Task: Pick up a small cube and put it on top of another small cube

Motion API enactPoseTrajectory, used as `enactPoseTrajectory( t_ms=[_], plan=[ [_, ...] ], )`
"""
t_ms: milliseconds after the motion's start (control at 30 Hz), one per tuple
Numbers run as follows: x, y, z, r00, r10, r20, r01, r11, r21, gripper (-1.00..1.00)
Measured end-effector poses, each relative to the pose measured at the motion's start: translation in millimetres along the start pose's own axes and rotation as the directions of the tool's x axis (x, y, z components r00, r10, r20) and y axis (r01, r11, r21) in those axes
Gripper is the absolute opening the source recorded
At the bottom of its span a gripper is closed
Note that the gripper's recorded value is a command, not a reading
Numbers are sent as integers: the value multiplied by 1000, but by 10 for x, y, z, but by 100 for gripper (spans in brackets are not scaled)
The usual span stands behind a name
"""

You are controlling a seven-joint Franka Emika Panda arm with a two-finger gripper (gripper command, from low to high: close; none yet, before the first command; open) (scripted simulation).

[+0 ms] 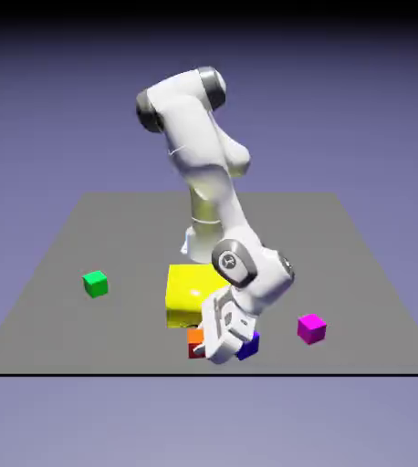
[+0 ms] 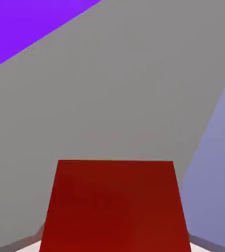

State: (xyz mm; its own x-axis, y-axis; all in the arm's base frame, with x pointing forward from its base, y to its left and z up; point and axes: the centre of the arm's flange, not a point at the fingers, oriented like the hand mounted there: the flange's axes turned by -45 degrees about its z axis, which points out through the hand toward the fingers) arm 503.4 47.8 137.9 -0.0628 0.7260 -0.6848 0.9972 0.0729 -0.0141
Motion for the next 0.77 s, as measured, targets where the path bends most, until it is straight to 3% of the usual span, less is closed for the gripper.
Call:
enactPoseTrajectory(
  t_ms=[100, 433, 500, 667, 700, 767],
  plan=[
    [-27, -22, -213, 1000, -16, 4, 16, 999, -32, -100],
    [485, -763, -1386, 944, -324, 62, 326, 889, -322, -100],
    [486, -767, -1391, 943, -325, 63, 328, 888, -323, -100],
    [644, -603, -786, 943, -326, 62, 328, 888, -322, -100],
    [648, -601, -774, 943, -326, 62, 328, 888, -322, 100],
    [648, -600, -775, 943, -326, 63, 328, 887, -325, 100]
  ],
)
